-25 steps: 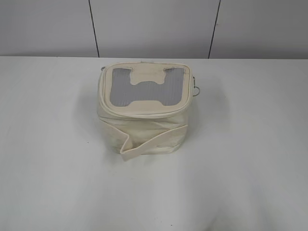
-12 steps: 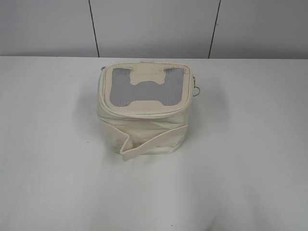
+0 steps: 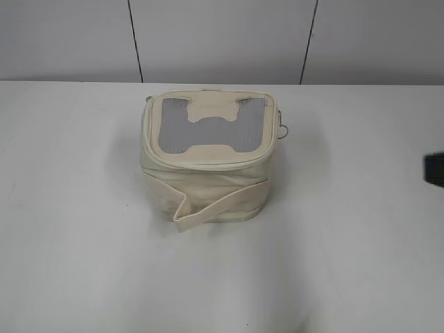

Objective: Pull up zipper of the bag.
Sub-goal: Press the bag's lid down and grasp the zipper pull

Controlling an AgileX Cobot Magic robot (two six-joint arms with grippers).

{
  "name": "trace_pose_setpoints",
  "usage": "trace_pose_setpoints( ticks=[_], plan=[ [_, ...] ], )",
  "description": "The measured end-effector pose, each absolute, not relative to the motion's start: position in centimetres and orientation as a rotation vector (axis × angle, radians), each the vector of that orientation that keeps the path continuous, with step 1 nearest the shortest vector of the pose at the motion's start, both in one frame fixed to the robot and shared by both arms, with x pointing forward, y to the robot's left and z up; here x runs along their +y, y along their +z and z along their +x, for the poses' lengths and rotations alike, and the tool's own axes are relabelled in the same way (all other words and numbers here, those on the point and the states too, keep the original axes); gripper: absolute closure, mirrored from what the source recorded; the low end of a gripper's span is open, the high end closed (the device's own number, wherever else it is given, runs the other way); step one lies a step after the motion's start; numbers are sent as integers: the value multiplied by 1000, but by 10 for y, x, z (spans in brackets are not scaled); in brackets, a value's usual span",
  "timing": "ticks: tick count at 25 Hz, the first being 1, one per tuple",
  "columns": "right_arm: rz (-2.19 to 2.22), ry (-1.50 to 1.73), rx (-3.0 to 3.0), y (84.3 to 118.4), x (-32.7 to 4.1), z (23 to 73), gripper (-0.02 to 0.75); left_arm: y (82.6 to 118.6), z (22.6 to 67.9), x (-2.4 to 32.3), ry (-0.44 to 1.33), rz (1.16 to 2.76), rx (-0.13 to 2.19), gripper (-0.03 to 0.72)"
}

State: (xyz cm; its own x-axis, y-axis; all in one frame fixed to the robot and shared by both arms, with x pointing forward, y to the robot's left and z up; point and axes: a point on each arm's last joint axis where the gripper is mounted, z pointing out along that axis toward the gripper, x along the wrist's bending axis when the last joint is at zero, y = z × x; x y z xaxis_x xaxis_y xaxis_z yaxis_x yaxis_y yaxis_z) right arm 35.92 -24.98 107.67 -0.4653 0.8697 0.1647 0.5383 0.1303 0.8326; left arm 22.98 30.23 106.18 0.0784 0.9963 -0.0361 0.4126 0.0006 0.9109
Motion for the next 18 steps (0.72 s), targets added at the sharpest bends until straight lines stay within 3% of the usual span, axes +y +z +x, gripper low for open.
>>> trace_pose_setpoints(
  ticks=[5, 10, 18],
  plan=[
    [1283, 1272, 2306, 1069, -221, 478, 158, 1062, 230, 302, 900, 1537, 1455, 448],
    [1001, 1322, 2566, 1065, -159, 590, 158, 1062, 230, 302, 900, 1537, 1455, 452],
    [707, 1392, 2829, 1030, -67, 679, 217, 1065, 238, 303, 897, 1569, 1486, 457]
  ],
)
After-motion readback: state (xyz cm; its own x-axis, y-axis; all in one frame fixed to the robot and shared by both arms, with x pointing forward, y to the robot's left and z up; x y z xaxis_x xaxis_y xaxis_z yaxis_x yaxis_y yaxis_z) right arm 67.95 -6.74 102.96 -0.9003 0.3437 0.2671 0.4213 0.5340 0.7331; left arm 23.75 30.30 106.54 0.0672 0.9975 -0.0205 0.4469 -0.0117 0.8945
